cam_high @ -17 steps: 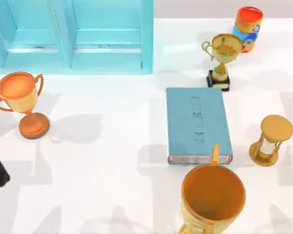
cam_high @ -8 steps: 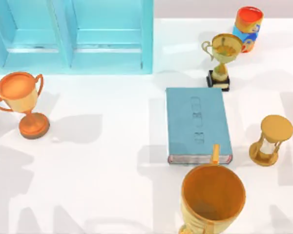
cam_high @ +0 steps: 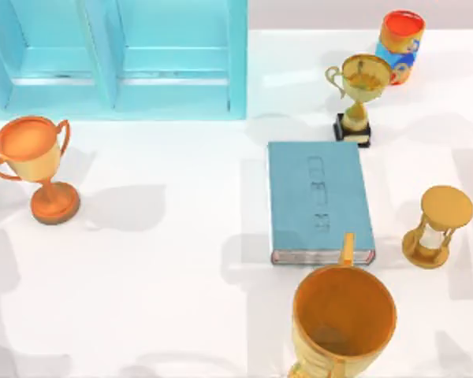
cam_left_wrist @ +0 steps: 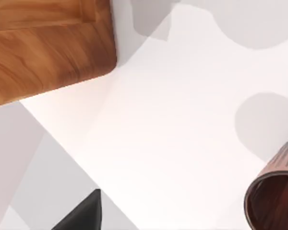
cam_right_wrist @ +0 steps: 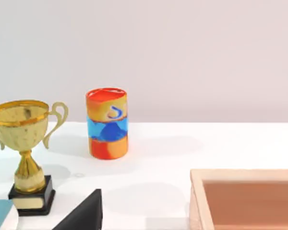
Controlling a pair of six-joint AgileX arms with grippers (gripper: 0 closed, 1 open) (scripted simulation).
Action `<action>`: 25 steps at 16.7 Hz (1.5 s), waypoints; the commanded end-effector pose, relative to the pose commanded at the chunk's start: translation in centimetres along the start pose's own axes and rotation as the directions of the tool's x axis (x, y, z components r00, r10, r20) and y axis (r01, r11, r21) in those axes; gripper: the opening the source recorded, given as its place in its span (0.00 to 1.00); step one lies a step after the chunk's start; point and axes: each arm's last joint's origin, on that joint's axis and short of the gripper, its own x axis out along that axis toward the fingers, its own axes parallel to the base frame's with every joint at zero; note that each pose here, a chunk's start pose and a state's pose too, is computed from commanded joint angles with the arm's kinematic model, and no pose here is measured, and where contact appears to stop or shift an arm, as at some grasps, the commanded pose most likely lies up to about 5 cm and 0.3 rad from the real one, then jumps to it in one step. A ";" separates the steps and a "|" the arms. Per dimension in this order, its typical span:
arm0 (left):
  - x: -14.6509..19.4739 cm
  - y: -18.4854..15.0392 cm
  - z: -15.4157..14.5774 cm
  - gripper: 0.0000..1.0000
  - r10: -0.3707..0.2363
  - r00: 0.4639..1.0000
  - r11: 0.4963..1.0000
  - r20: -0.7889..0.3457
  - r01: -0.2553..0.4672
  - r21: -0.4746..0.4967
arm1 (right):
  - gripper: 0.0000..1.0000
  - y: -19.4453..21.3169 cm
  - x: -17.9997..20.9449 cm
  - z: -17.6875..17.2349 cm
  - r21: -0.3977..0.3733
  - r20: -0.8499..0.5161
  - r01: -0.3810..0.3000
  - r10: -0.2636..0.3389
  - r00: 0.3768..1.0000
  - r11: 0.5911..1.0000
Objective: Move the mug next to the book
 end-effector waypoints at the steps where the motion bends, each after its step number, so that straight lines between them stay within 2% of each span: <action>1: 0.0 0.8 -0.4 1.00 -0.069 0.997 0.994 -0.023 0.070 0.080 | 1.00 0.0 0.0 0.0 0.000 0.000 0.000 0.000 1.000 1.000; 3: 0.2 2.2 -1.3 1.00 -0.198 0.979 0.953 -0.056 0.206 0.222 | 1.00 0.0 0.0 0.0 0.000 0.000 0.000 0.000 1.000 1.000; 6: 0.5 3.9 -2.7 1.00 -0.359 0.930 0.849 -0.074 0.359 0.388 | 1.00 0.0 0.0 0.0 0.000 0.000 0.000 0.000 1.000 1.000; 8: 0.8 4.8 -3.5 1.00 -0.437 0.896 0.780 -0.074 0.419 0.465 | 1.00 0.0 0.0 0.0 0.000 0.000 0.000 0.000 1.000 1.000; 10: 1.0 5.4 -4.1 1.00 -0.490 0.869 0.730 -0.070 0.452 0.513 | 1.00 0.0 0.0 0.0 0.000 0.000 0.000 0.000 1.000 1.000; 13: 1.1 5.7 -4.5 1.00 -0.520 0.851 0.699 -0.066 0.469 0.540 | 1.00 0.0 0.0 0.0 0.000 0.000 0.000 0.000 1.000 1.000; 19: 1.5 5.4 -4.5 1.00 -0.521 0.851 0.698 -0.065 0.469 0.541 | 1.00 0.0 0.0 0.0 0.000 0.000 0.000 0.000 1.000 1.000; 25: 6.8 2.9 -5.0 1.00 -0.514 0.855 0.702 -0.067 0.464 0.540 | 1.00 0.0 0.0 0.0 0.000 0.000 0.000 0.000 1.000 1.000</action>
